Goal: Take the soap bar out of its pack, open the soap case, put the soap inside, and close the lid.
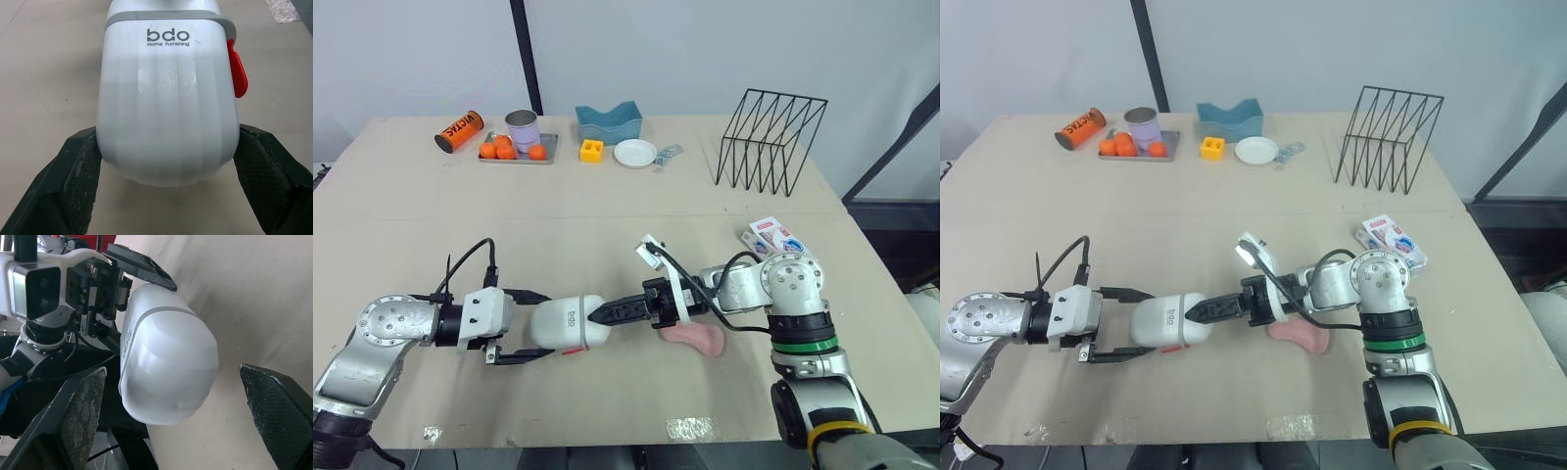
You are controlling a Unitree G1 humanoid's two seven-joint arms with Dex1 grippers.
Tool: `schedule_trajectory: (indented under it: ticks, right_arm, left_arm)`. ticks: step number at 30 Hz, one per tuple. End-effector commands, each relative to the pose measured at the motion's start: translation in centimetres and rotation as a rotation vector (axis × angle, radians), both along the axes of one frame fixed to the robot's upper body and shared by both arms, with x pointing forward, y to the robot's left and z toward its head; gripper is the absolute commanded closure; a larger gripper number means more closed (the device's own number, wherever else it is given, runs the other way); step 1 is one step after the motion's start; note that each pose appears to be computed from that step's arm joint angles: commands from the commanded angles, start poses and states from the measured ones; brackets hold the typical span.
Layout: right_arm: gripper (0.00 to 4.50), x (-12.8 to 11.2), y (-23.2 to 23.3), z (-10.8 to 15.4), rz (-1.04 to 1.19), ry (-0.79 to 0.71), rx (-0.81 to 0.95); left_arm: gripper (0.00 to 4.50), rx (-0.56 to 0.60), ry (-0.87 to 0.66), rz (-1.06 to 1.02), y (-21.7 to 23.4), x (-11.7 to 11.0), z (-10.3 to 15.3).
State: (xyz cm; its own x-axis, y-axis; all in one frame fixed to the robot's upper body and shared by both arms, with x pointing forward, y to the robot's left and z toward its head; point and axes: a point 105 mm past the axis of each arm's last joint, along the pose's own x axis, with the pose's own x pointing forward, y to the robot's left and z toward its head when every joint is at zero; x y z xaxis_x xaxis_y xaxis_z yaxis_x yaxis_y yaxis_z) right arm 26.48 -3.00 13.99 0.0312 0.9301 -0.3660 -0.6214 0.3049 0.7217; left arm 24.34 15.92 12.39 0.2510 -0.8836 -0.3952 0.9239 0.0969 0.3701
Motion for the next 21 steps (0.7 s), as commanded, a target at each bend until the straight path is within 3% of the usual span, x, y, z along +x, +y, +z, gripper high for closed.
schedule_trajectory:
  ticks: [1, 12, 15, 17, 21]
  right_arm:
    - [0.00, -0.27, 0.14, 0.78, 0.009, -0.002, 0.042]
    - [0.00, -0.24, 0.58, 0.51, -0.004, 0.064, 0.059]
    - [0.74, -0.21, 0.60, 0.37, -0.008, 0.076, 0.052]
    - [1.50, -0.21, 0.61, 0.32, -0.010, 0.082, 0.051]
    - [1.50, -0.29, 0.63, 0.37, -0.010, 0.088, 0.053]
  left_arm:
    - [1.07, -0.008, -0.036, -0.014, -0.39, 0.06, 0.60]
    - [1.07, -0.015, -0.048, -0.018, -0.94, 0.47, 0.73]
    - [1.07, -0.015, -0.048, -0.020, -1.02, 0.46, 0.69]
    - [1.07, -0.013, -0.048, -0.019, -1.03, 0.48, 0.63]
    - [1.07, -0.008, -0.049, -0.017, -1.04, 0.50, 0.53]
